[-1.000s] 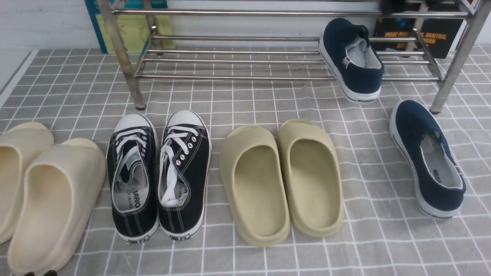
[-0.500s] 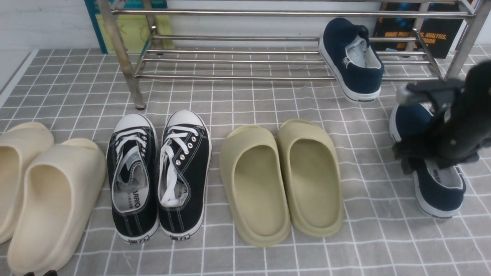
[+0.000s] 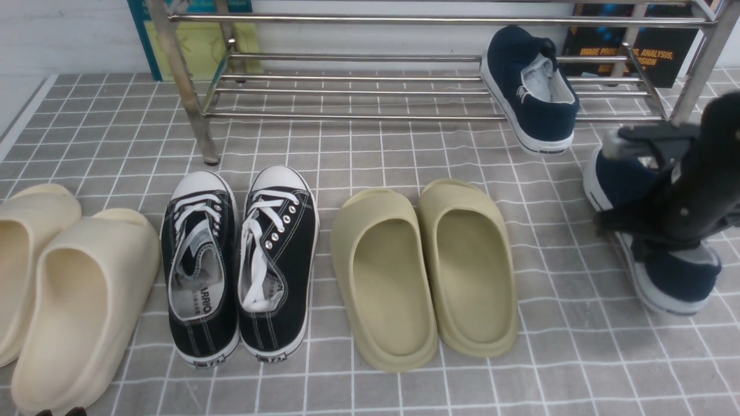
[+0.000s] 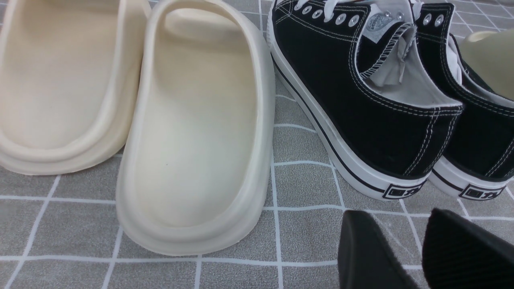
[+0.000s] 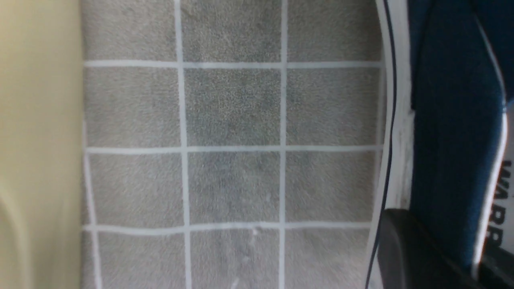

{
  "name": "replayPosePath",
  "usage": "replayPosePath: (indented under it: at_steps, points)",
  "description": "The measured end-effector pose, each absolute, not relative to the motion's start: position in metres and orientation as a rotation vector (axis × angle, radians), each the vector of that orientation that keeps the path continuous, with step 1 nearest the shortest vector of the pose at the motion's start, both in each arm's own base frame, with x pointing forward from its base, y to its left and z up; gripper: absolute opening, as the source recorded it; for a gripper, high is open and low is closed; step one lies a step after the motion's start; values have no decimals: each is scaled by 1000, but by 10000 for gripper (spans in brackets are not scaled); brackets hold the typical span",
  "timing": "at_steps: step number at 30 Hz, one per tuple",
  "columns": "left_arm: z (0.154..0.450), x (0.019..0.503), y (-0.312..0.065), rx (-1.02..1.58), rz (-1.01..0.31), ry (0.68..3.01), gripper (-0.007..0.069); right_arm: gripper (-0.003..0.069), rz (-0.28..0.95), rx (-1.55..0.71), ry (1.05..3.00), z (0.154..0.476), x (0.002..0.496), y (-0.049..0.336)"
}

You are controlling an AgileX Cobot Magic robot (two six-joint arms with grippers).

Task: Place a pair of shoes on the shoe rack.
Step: Use the right arm to grab the shoe closest to it, then use the right arm to put a shoe into the shoe rack

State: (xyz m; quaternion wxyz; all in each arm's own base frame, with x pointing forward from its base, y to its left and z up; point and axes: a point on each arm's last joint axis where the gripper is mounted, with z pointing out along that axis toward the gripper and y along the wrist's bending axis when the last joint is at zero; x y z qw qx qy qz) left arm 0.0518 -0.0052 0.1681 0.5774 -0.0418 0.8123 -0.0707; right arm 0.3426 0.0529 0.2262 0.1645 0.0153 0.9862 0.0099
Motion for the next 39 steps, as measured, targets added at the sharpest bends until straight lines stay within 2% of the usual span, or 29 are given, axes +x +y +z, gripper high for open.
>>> replayPosePath:
  at_steps: [10,17,23,27,39]
  points:
    - [168,52,-5,-98,-165,1901,239,25,10,29,2798,276,353,53]
    - [168,52,-5,-98,-165,1901,239,25,-4,-34,2594,303,401,59]
    - [168,52,-5,-98,-165,1901,239,25,-11,-78,2550,296,445,66]
    - [168,52,-5,-98,-165,1901,239,25,-26,-89,2559,273,481,69]
    - [168,52,-5,-98,-165,1901,239,26,-99,-208,2499,251,517,61]
